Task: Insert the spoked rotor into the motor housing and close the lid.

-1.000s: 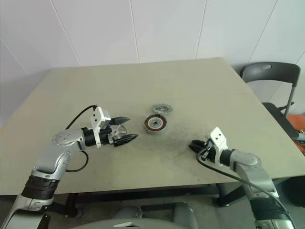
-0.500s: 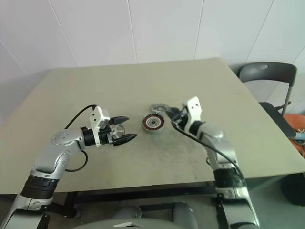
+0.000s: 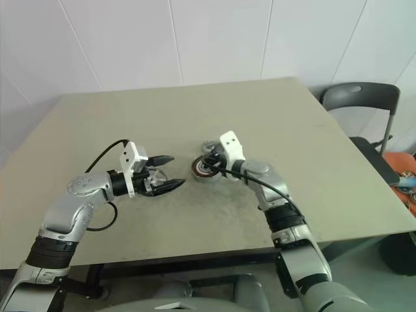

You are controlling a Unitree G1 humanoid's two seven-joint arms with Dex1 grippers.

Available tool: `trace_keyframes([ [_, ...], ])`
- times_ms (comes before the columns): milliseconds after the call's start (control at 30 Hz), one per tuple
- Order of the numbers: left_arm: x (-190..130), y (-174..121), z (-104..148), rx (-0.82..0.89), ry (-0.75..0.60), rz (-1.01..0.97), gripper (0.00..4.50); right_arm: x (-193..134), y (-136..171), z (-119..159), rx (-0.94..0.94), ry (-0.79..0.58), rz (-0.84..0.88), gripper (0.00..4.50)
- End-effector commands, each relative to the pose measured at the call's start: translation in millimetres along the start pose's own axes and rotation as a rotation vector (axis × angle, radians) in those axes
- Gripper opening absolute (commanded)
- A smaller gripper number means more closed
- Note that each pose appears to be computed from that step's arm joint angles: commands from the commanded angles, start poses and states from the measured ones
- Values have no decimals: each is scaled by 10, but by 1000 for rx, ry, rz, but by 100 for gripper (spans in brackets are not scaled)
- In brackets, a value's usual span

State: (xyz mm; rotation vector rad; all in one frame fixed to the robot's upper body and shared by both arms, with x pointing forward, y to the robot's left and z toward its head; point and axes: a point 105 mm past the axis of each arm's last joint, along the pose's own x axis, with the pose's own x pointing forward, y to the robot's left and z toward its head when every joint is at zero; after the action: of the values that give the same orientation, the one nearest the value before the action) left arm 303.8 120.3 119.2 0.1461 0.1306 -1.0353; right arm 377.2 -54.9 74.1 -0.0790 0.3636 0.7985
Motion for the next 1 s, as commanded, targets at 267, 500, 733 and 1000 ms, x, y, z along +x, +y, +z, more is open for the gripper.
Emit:
trace_keyframes([
  [267, -56, 56, 157, 41, -44, 26, 450, 90, 62, 95, -74, -5, 36, 66],
  [500, -62, 45, 179, 42, -49, 24, 450, 144, 78, 149, -74, -24, 35, 66],
  [733, -70, 57, 190, 47, -48, 28, 450, 238, 197, 181, -90, -24, 79, 66],
  [1000, -76, 62, 194, 47, -46, 31, 450, 259, 194, 139, -97, -10, 77, 66],
])
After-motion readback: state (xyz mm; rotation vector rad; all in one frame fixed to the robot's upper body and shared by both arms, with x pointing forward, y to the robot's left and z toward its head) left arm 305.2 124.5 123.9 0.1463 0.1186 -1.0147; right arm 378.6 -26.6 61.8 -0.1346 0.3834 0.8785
